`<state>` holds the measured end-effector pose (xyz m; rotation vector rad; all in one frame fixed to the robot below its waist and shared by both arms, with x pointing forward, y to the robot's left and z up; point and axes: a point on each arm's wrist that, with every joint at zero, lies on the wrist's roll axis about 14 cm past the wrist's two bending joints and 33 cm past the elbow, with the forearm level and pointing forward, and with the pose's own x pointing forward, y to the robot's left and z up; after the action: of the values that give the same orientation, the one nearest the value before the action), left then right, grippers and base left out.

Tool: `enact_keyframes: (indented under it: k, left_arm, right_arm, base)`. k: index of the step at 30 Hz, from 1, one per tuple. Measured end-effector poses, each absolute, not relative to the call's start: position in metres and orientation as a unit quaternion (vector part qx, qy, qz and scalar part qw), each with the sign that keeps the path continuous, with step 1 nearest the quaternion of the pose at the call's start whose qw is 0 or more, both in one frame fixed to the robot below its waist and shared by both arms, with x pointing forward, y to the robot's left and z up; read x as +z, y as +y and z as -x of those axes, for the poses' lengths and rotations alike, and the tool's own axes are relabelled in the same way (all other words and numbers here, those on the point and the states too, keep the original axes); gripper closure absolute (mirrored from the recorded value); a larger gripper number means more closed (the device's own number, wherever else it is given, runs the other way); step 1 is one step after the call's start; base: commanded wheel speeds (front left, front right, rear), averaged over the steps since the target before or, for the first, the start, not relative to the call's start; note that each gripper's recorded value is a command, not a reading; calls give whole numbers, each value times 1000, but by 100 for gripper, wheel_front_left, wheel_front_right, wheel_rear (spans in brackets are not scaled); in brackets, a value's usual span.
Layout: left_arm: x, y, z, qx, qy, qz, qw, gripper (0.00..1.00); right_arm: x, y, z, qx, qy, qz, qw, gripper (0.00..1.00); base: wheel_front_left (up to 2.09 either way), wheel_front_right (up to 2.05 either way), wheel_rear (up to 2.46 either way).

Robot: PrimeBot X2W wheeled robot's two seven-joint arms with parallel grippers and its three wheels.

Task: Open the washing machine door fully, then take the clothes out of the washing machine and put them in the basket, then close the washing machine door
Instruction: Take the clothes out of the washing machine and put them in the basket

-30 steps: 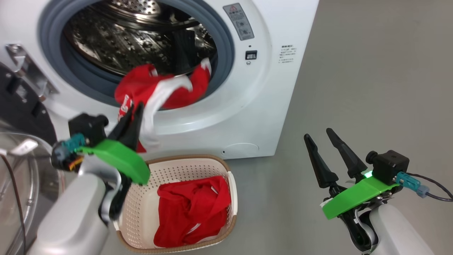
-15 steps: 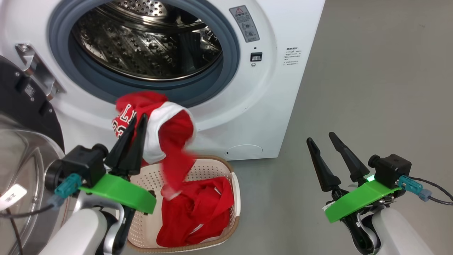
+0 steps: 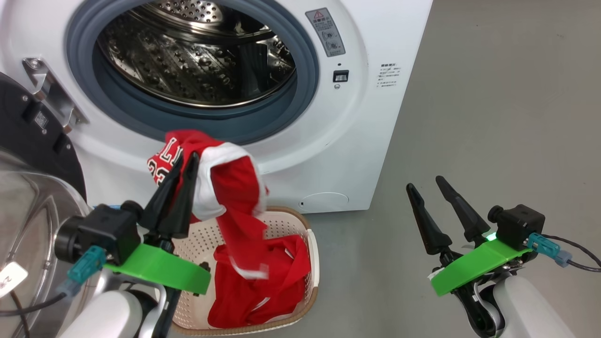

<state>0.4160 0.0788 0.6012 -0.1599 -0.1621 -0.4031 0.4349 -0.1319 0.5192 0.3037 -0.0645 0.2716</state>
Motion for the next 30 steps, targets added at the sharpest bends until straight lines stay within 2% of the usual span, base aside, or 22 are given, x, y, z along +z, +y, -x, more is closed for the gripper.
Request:
enact_keyframes:
  k: [11, 30]
  left_arm:
    - [598, 77, -414, -200, -67, 74, 975, 100]
    - [478, 85, -434, -171, 79, 94, 978, 100]
  right_arm:
    - [518, -129, -432, 139, -30, -149, 979, 0]
    - [508, -140, -431, 125, -17, -147, 981, 0]
  base:
    - [0, 0, 0]
    - [0, 0, 0]
